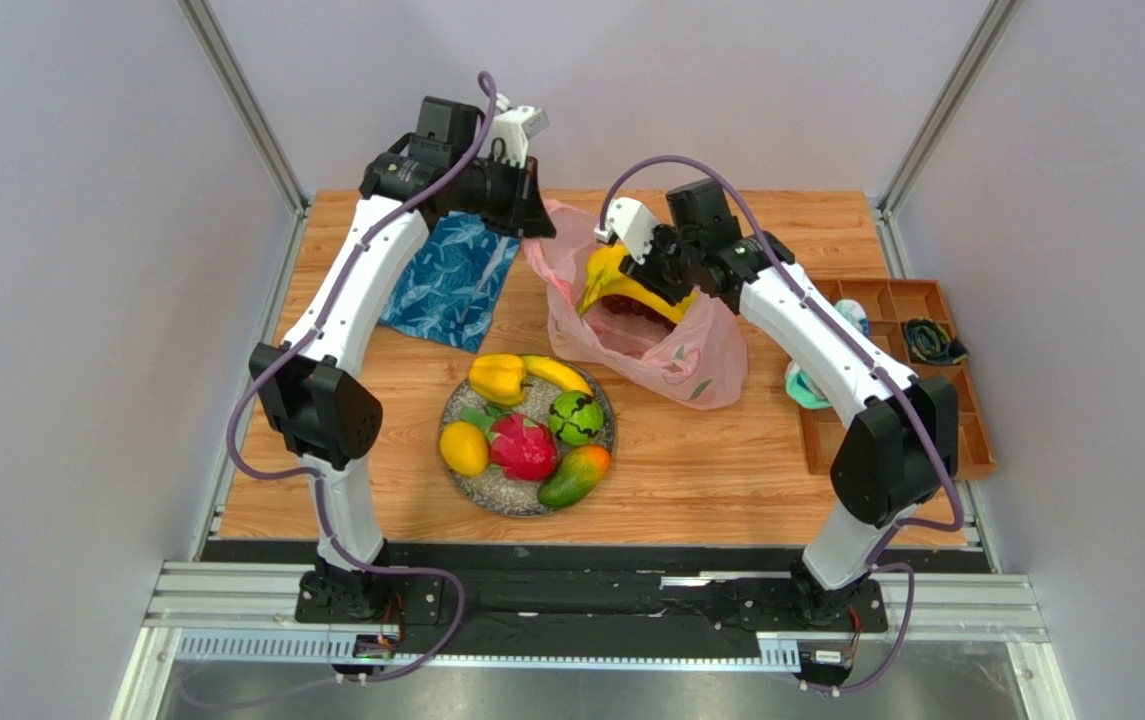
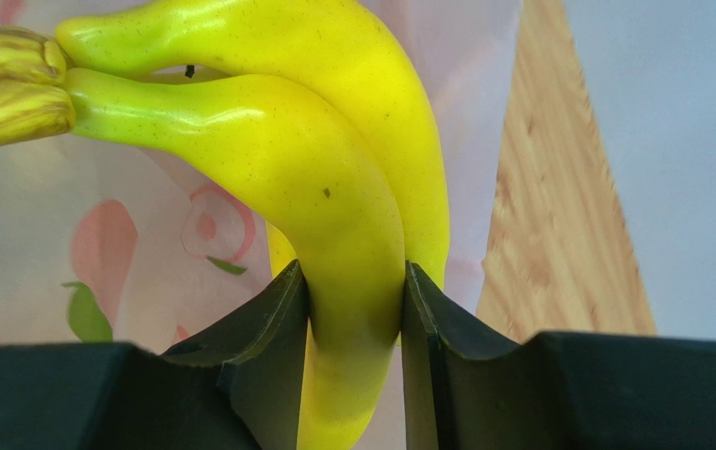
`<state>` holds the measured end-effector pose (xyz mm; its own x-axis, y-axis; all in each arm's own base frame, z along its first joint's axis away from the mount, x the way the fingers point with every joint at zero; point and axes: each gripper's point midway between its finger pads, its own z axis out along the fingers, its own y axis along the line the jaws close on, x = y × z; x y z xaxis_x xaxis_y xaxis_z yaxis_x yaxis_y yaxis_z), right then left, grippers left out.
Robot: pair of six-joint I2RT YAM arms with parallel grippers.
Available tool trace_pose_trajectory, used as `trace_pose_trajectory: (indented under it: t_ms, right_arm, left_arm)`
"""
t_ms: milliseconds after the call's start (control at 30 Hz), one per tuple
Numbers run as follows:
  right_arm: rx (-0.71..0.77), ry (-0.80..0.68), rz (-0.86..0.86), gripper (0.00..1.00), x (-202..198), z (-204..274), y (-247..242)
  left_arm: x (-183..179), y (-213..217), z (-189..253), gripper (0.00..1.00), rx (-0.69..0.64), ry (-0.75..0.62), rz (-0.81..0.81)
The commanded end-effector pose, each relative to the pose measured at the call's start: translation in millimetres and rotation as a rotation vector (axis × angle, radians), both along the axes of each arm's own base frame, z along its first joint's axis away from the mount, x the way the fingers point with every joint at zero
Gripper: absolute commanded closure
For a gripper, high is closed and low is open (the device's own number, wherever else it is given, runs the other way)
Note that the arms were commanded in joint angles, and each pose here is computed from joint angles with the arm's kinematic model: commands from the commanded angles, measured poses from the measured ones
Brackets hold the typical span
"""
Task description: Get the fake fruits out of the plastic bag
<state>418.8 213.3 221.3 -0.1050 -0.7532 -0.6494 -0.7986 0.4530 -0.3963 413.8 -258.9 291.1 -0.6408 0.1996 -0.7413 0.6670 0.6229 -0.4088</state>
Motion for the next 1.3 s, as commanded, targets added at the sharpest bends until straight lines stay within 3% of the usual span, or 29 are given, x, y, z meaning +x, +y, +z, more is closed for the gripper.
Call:
trace_pose_trajectory:
  t_ms: [0,100,200,333,500,533,633,733,900,1067,1267]
  right_arm:
    - [-0.071,-0.012,-0.220,0.80,13.7,-3.5,-40.1]
    - [0.044,-0.050,-0.292,0.80,18.1,25.9,-47.4]
    - [0.233,-0.155,-0.218,0.79,10.0,87.9,-31.0]
    - [0.474,-0.228,0.011,0.73,-24.3,163.7,16.8]
    - [0.520,-0.219,0.212,0.71,-80.9,196.7,66.0]
    - [0.517,-0.220,0.317,0.71,-107.5,200.3,81.8]
    - [0.397,-0.185,0.514,0.71,-157.6,164.6,105.9]
    - [0.283,-0.092,0.617,0.71,-180.9,104.4,114.3]
    - [0.178,-0.035,0.665,0.71,-166.7,42.5,150.4]
    - [0.143,-0.017,0.532,0.74,-126.5,29.9,179.2]
    - [0.003,-0.024,0.381,0.76,-95.0,-11.0,167.6]
  left_arm:
    - [28.3,11.3,40.7,1.00,0.004,-0.165,0.087]
    - [34.0,10.4,43.1,1.00,-0.004,-0.172,0.084]
    - [40.4,8.6,35.6,1.00,-0.002,-0.155,0.101]
    - [50.0,4.7,35.9,1.00,-0.007,-0.166,0.108]
    - [56.0,-2.3,44.3,1.00,-0.021,-0.201,0.100]
    - [58.5,-1.0,42.9,1.00,-0.011,-0.206,0.108]
    - [65.4,1.7,41.3,1.00,-0.006,-0.213,0.115]
    - [70.0,5.1,44.1,1.00,-0.016,-0.222,0.117]
    - [63.4,17.3,49.3,1.00,-0.017,-0.217,0.125]
    - [45.8,22.8,54.9,1.00,-0.022,-0.208,0.105]
    - [34.5,26.2,58.1,1.00,-0.029,-0.199,0.092]
